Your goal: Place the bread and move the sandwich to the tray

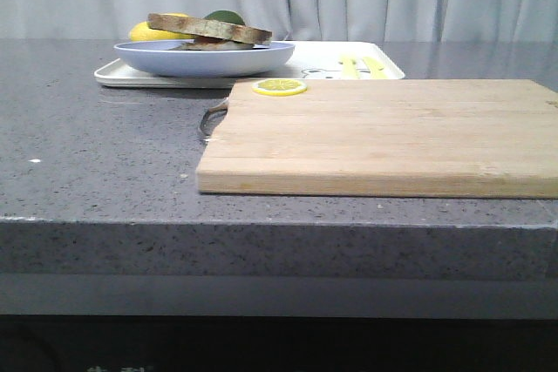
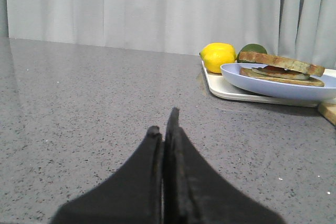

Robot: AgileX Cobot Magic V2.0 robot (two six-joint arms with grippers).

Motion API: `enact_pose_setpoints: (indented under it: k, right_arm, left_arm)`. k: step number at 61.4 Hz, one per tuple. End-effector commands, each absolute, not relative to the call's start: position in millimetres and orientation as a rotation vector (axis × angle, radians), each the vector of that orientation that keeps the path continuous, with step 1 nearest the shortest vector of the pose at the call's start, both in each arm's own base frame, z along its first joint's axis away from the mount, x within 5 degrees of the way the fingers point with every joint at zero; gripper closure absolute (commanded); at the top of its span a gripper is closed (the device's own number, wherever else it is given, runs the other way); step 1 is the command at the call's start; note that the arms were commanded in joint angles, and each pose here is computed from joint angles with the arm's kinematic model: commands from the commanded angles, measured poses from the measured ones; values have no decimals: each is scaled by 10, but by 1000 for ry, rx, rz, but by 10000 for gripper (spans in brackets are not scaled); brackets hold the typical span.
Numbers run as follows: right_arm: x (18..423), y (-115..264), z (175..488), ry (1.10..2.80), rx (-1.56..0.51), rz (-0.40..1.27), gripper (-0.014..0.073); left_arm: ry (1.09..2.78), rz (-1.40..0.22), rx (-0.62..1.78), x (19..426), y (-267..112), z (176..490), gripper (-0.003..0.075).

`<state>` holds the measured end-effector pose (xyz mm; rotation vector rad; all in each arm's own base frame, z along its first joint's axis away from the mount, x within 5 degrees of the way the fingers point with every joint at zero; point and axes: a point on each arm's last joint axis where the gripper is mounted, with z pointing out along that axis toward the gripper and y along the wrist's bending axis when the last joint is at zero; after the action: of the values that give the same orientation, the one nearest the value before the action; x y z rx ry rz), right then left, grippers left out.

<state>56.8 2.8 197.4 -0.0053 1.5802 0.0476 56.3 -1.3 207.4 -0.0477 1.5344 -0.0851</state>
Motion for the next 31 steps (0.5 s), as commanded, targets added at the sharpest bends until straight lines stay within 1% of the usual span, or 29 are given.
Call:
enact_pose_setpoints:
  k: [1, 31]
  right_arm:
    - [549, 0, 2064, 1479, 26, 27, 664]
    - [548, -1, 2080, 1462, 25, 30, 664]
  left_arm:
    - [1431, -93, -55, 538, -9, 2158, 741]
    - [1431, -93, -55, 538, -9, 2158, 741]
